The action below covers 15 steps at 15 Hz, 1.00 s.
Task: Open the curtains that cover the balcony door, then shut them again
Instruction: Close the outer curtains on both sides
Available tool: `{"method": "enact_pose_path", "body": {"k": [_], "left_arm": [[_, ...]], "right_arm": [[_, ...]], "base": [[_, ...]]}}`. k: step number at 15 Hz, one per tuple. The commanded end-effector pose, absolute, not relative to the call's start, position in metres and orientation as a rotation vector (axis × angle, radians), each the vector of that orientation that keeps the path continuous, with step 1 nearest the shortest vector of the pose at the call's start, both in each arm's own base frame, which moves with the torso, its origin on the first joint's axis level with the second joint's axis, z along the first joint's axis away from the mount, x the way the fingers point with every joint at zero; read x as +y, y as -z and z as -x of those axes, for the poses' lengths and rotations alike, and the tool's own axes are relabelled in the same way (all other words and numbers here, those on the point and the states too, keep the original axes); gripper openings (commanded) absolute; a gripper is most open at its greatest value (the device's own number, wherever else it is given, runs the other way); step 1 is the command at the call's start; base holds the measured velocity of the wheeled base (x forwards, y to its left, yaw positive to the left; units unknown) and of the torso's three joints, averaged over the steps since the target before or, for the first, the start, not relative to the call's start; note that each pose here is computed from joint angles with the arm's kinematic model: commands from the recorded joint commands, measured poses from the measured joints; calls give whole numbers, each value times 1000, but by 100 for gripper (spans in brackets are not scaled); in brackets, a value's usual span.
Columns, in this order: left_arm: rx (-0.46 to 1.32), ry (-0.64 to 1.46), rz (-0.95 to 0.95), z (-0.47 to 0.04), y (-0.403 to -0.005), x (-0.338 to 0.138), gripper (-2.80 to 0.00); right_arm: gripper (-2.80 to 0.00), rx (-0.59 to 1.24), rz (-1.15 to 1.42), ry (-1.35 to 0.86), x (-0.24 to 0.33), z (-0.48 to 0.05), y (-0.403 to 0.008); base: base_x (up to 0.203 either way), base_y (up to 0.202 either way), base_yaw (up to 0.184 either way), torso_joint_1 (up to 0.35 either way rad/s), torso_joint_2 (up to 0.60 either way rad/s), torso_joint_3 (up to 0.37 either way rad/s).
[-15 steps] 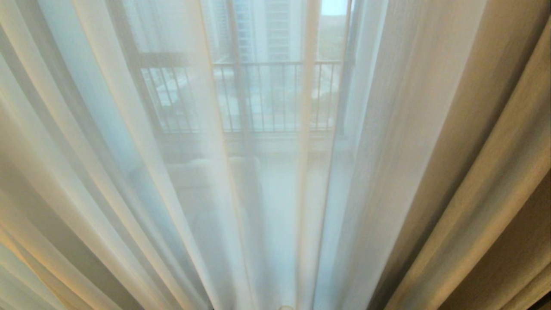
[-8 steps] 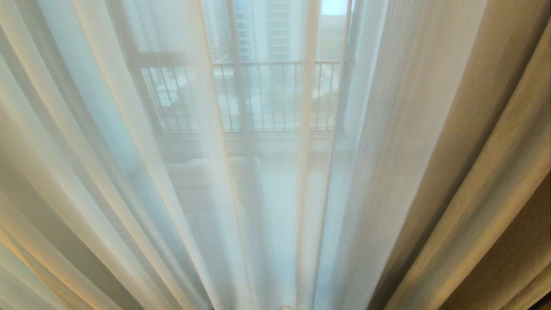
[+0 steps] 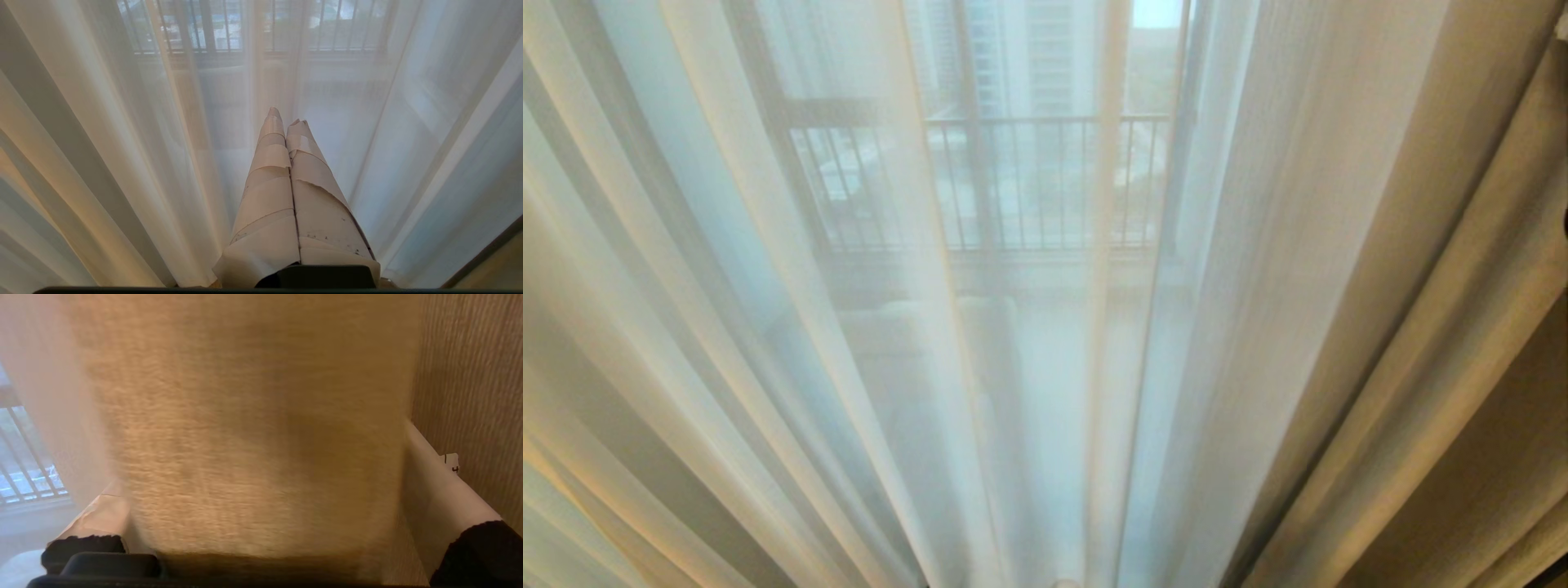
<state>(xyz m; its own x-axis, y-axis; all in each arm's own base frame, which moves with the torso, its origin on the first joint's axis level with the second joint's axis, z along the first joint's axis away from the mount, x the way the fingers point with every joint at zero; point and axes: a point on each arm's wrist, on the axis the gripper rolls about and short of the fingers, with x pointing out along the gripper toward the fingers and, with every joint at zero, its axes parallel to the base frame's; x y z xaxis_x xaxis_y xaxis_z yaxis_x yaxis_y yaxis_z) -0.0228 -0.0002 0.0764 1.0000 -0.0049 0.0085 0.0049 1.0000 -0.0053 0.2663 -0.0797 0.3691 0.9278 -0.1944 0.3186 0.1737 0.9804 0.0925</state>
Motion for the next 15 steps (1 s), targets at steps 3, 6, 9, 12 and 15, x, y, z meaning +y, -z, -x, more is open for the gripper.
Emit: {"method": "enact_pose_path", "body": {"k": [3,6,9,12,15], "left_arm": [[-9,3,6,23,-76,0,-280],[-9,5,6,23,-76,0,-280],[-9,5,6,23,-76,0,-280],[-9,5,6,23,-76,0,-280],[-9,5,6,23,-76,0,-280]], "right_arm": [[-280,-339,-50,163,-79,-268,-367],[-280,-357,-51,159,-77,-262,-371],[-280,-374,-46,158,-72,-247,-375],[-280,-399,-42,139,-63,-228,-381],[-280,-433,-43,80,-46,-208,-387]], "base": [[0,0,0,0,0,0],[0,0,0,0,0,0],[0,0,0,0,0,0],[0,0,0,0,0,0],[0,0,0,0,0,0]]}}
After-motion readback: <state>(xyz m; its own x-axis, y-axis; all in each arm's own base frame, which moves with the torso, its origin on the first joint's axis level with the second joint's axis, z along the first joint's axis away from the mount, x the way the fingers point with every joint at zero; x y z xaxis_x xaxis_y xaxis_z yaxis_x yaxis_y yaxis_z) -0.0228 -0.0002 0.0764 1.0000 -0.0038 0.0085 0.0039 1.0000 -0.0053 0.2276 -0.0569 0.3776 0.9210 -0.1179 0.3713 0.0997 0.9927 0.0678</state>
